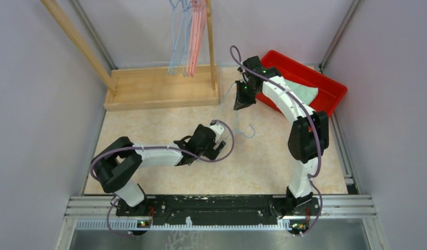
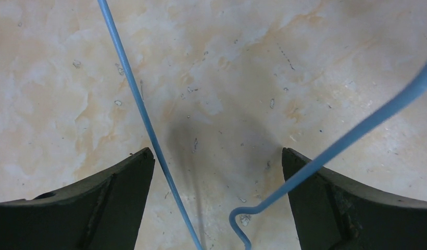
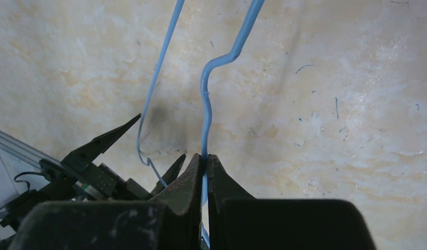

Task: Organize the hangers

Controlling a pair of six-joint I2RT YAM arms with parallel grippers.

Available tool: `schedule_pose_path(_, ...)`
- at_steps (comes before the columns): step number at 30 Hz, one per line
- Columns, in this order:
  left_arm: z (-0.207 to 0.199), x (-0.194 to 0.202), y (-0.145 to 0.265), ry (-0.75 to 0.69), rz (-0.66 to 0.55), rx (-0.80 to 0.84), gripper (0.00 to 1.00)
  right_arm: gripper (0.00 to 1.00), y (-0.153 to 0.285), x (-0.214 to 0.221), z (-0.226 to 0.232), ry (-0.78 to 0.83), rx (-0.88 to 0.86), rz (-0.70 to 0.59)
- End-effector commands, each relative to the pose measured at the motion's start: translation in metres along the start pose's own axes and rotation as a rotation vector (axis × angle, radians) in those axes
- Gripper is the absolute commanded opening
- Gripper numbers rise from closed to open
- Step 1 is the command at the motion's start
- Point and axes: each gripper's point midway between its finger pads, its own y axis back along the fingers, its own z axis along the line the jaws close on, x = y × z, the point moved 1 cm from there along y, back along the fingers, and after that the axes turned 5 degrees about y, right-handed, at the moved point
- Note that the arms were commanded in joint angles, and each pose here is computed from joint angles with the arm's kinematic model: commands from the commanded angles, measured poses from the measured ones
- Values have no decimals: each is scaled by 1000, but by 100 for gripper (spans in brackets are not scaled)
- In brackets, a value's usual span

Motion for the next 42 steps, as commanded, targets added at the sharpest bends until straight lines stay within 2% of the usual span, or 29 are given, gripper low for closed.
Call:
schedule_pose_path(1, 1, -22, -5, 41, -56, -48, 94, 0, 58, -18, 30, 32, -99, -110)
schedule_pose_path(9, 7, -17, -8, 48, -44, -91, 70, 0, 81, -6, 40, 26, -149, -92)
schedule_pose_path(14, 7, -11, -9, 47, -29, -96, 39, 0, 86, 0, 38, 19, -155, -86)
schedule_pose_path(19, 9, -4, -7, 61, -16, -103, 1, 0, 87, 2, 35, 9, -157, -87)
schedule_pose_path(23, 10, 3, -1, 63, 6, -92, 0, 2, 90, 3, 30, -3, -150, -95)
schedule_pose_path(24, 10, 3, 2, 65, 10, -86, 0, 20, 92, 4, 27, -6, -139, -94)
schedule_pose_path(26, 12, 6, 10, 73, 22, -86, 0, 42, 99, 1, 22, 1, -122, -121)
schedule_pose_path(28, 17, 10, 19, 99, 32, -101, 0, 57, 112, -3, 16, -1, -109, -171)
schedule_pose_path(31, 23, 16, 34, 135, 46, -117, 0, 72, 130, -13, 8, -42, -143, -241)
schedule_pose_path(37, 33, 15, 71, 267, 105, -157, 0, 74, 140, -29, -17, -176, -212, -332)
schedule_pose_path(42, 44, 13, 100, 397, 119, -219, 0, 74, 133, -32, -23, -206, -232, -354)
